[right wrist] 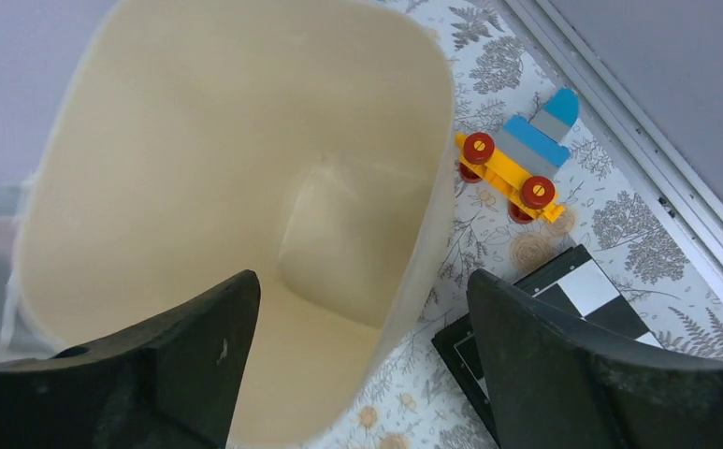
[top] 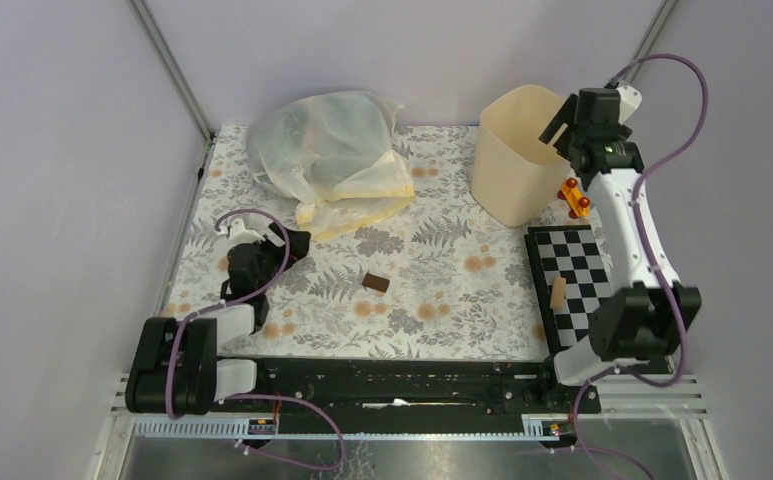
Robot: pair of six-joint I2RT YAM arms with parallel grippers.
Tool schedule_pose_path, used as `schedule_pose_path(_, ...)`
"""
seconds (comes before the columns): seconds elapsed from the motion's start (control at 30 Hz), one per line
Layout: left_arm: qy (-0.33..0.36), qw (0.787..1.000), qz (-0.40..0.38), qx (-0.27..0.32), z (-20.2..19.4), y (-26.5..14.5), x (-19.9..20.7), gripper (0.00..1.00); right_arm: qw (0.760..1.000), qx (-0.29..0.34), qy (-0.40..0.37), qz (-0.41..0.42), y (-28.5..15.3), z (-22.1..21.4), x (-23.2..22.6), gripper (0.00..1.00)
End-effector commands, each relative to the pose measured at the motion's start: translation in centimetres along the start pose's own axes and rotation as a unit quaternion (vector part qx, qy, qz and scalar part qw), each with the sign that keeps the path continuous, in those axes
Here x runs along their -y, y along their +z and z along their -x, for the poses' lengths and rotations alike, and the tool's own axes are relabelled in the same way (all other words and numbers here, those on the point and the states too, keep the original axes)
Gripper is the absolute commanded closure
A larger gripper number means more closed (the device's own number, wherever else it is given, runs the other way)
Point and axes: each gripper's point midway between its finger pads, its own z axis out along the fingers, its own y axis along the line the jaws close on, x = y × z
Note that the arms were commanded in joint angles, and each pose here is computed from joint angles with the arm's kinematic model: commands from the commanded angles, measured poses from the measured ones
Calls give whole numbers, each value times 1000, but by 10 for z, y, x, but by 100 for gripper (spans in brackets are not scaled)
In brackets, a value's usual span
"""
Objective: Put the trash bags into the trash bin
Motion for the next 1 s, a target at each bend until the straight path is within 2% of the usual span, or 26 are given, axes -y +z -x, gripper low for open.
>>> schedule_pose_path(0.0,9,999,-40,-1,6,18,16,8,989,77,-33,125,-77,43,-22,10)
schedule_pose_path(0.17,2,998,-48,-35,-7,40,14,18,966,82,-101,224,-132,31,-49,11)
schedule_pose_path(0.27,-2,996,-68,-65,-18,48,19,31,941,84,-159,288,-168,2,-81,16)
schedule_pose_path(0.4,-6,993,-94,-66,-19,49,28,61,871,79,-220,432,-210,-64,-135,18)
schedule_pose_path(0.5,-2,996,-80,-44,-11,44,24,98,842,59,-249,474,-209,-109,-156,20)
schedule_pose_path(0.6,3,999,-52,-15,0,34,17,100,827,36,-287,482,-197,-148,-177,22)
schedule_pose_path(0.73,10,999,-37,8,12,21,17,100,827,11,-315,466,-166,-186,-201,21)
schedule_pose_path(0.83,17,1000,-15,-1,12,14,12,100,836,6,-311,452,-143,-200,-217,18)
schedule_pose_path(0.97,17,1000,2,-20,7,2,9,100,861,13,-308,404,-104,-210,-230,16)
